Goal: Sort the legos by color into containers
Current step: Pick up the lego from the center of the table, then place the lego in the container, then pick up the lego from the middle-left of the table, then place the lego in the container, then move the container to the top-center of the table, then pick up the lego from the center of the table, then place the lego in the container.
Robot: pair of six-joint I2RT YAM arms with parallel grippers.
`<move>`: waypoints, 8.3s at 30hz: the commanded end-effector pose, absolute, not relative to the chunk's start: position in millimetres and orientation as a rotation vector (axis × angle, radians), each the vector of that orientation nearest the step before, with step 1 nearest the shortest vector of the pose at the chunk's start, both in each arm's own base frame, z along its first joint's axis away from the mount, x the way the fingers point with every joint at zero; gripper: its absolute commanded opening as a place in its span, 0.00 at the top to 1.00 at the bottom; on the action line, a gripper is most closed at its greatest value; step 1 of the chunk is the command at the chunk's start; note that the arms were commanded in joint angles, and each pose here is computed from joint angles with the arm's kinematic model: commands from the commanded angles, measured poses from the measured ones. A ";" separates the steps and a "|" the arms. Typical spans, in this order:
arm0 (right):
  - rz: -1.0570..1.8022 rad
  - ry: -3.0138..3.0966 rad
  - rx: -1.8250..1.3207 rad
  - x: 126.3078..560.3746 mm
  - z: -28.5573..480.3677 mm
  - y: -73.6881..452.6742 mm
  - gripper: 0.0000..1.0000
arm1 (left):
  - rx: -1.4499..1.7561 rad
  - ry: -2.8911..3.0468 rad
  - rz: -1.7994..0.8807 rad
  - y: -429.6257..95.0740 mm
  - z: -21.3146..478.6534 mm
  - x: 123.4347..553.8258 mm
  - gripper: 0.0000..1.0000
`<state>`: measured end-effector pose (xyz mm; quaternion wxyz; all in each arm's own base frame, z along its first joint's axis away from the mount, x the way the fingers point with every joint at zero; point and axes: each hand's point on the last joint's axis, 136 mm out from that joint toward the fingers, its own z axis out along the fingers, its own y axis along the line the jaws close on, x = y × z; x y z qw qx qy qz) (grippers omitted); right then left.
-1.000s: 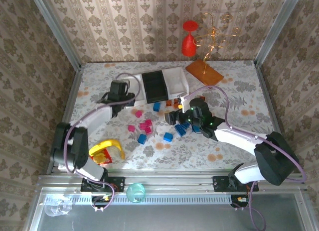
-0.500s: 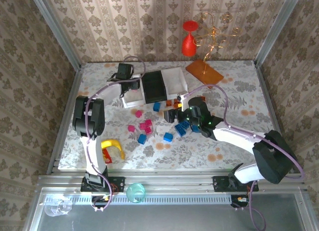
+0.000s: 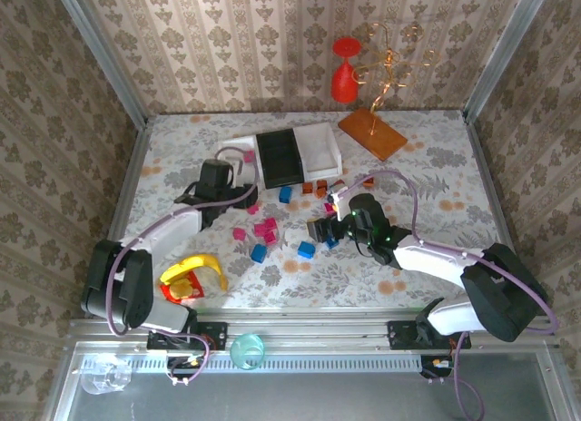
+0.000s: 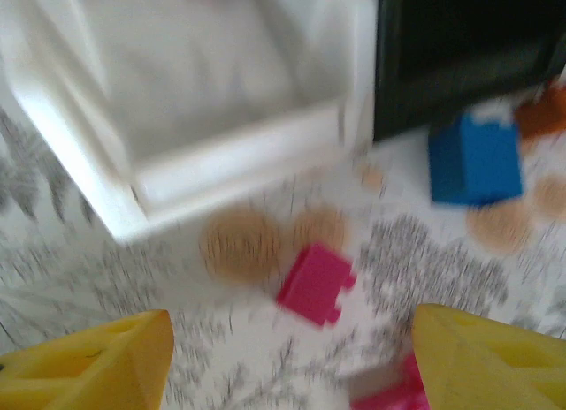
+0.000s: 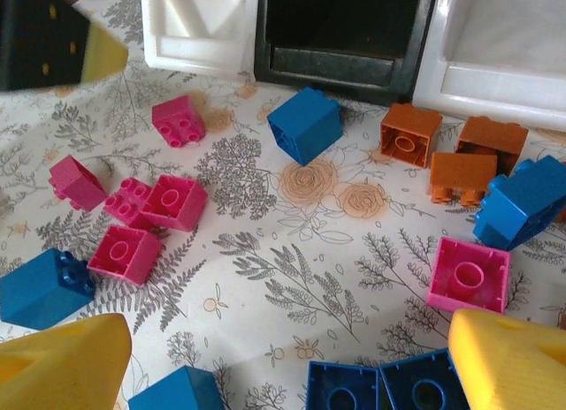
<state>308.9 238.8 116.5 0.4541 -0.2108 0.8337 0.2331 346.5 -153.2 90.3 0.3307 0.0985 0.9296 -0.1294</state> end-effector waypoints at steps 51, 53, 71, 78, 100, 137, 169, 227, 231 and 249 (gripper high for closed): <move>0.605 1.982 -0.514 310.1 132.0 246.4 0.08 | 0.107 2.348 0.036 -130.5 125.8 519.4 0.75; 0.602 1.982 -0.514 310.5 131.8 246.5 0.08 | 0.109 2.369 0.070 -128.0 119.7 529.9 0.75; 0.621 1.975 -0.540 306.9 133.2 250.1 0.07 | 0.050 2.309 -0.164 -132.7 156.7 465.2 0.40; 0.664 1.948 -0.585 299.2 138.7 263.4 0.08 | 0.088 2.408 -0.373 -137.9 126.3 338.7 0.28; 0.751 1.926 -0.795 274.8 130.4 301.5 0.08 | 0.223 2.723 -0.259 -143.4 29.2 288.4 0.46; 0.655 1.903 -0.723 284.0 141.3 292.5 0.08 | 0.094 2.420 -0.189 -154.2 98.1 514.5 0.54; 0.723 2.414 -0.063 398.3 82.3 242.7 0.33 | 0.258 2.312 -0.657 -203.9 130.8 315.2 0.29; 0.569 2.248 -0.228 349.0 131.8 177.8 0.18 | 0.940 2.438 -0.346 -288.7 33.9 364.3 0.57; 0.601 2.212 -0.260 347.0 139.9 182.3 0.18 | 0.820 2.354 -0.366 -279.9 70.0 361.4 0.66; 0.733 1.969 -0.463 339.7 185.1 250.4 0.11 | 0.549 2.211 -0.119 -256.8 136.3 509.6 0.68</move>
